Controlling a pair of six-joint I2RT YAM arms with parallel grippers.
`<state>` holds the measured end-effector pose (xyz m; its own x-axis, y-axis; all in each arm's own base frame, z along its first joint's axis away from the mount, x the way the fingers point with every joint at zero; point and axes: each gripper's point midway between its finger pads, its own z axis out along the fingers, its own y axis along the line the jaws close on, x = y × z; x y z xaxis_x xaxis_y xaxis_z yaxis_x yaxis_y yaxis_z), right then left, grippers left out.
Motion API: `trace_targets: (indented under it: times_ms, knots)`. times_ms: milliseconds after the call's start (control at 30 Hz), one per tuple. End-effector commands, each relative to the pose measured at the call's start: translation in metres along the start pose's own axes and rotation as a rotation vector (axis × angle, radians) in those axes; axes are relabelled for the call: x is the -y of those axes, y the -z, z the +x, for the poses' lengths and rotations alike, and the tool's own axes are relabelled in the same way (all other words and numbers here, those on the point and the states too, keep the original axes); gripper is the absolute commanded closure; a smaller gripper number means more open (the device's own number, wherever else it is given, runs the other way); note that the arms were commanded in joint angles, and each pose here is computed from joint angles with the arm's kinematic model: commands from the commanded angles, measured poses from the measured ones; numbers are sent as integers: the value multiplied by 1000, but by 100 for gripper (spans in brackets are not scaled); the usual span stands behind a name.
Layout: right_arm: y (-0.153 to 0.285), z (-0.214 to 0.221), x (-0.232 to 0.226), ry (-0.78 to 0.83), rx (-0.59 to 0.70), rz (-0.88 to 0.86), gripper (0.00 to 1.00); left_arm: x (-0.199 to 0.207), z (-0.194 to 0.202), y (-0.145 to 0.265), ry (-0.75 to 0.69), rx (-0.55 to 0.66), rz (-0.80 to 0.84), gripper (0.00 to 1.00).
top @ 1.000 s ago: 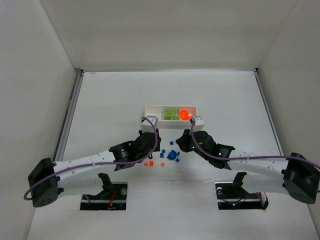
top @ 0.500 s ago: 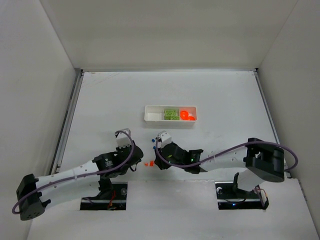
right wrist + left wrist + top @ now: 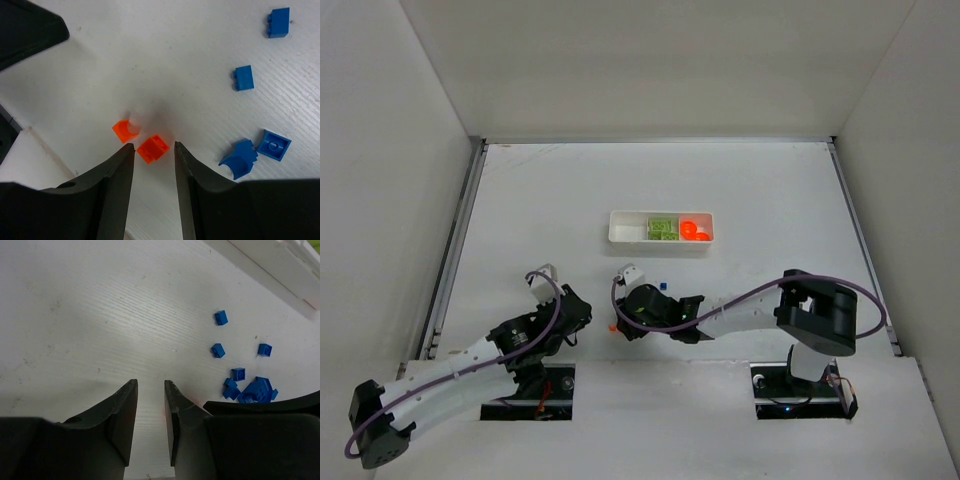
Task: Sort the legos into containers by color
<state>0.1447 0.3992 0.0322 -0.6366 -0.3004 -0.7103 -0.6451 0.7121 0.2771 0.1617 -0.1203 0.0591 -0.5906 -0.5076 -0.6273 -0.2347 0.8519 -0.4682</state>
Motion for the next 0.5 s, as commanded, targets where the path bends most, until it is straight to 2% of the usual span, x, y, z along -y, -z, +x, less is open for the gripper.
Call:
trace_targets:
  times_ms: [0,233,300,367,467]
  knots:
    - [-4,-21,-15,5,34,-34,57,-4,10,-2,-6,-38,-11,74]
    - [-7,-15,-10,8,2,-4,66,0,16,1,-55,-63,4,65]
    - [-6,-16,-8,2,5,2,65,2,17,2,-63,-69,12,63]
    - [-6,-15,-7,3,0,5,59,3,19,4,-72,-77,19,62]
    - [-6,-13,-6,6,-7,5,60,5,21,5,-80,-85,30,62]
